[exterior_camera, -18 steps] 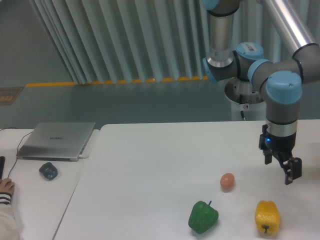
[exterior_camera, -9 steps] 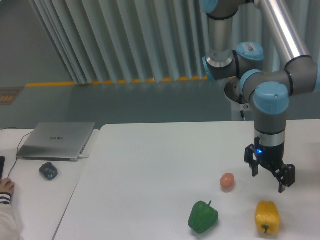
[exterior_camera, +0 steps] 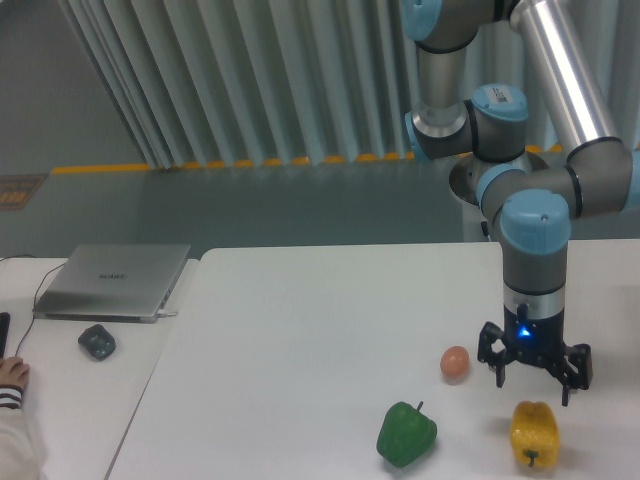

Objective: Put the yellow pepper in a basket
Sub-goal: 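Lower the open gripper down over the yellow bell pepper, then close the gripper around the yellow pepper's stem end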

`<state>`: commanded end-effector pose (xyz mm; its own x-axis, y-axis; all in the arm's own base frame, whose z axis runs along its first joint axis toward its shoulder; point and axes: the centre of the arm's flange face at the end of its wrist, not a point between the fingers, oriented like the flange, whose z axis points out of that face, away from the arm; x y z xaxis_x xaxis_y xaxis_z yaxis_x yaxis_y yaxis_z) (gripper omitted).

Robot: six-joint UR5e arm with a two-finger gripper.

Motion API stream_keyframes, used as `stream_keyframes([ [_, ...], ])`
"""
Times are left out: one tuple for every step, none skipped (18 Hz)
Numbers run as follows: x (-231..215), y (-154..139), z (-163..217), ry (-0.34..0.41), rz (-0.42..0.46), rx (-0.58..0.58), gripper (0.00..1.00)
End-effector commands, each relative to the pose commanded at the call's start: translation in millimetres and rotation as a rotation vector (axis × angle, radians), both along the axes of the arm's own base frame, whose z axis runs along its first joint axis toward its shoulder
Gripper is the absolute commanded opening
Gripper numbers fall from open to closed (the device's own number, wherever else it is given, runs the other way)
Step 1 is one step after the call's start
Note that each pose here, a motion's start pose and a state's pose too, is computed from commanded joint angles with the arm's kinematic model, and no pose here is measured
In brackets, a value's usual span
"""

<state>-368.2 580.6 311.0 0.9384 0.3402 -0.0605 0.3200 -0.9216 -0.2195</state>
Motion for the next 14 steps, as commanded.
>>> stream_keyframes([
  [3.7,3.6,-5.1,-0.005,-0.008,-0.005,1.0],
  [6.7,7.8,-7.1,-0.002,-0.013,-0.004,1.0],
  [4.9,11.2,-8.2,0.0,-0.008,0.001,1.0],
  [3.8,12.5,-9.2,0.0,-0.006,0.001,1.0],
  [3.0,13.3,-9.8,0.0,-0.006,0.001,1.0],
  [2.4,14.1,-13.8,-0.004,-0.006,-0.001,1.0],
  [1.5,15.1,-15.5,-0.005,-0.006,-0.002,1.0],
  [0.5,16.2,-15.4,-0.004,-0.006,-0.001,1.0],
  [0.0,16.8,-15.4,-0.002,-0.006,0.001,1.0],
  [-1.5,18.3,-15.6,0.002,-0.006,0.006,1.0],
  [-5.2,17.7,-15.7,0.006,-0.008,0.008,1.0],
  [-8.8,18.5,-16.3,0.008,-0.006,0.009,1.0],
  [-11.3,19.5,-17.6,0.008,-0.005,0.009,1.0],
  [-13.0,19.5,-17.3,0.01,-0.004,0.009,1.0],
])
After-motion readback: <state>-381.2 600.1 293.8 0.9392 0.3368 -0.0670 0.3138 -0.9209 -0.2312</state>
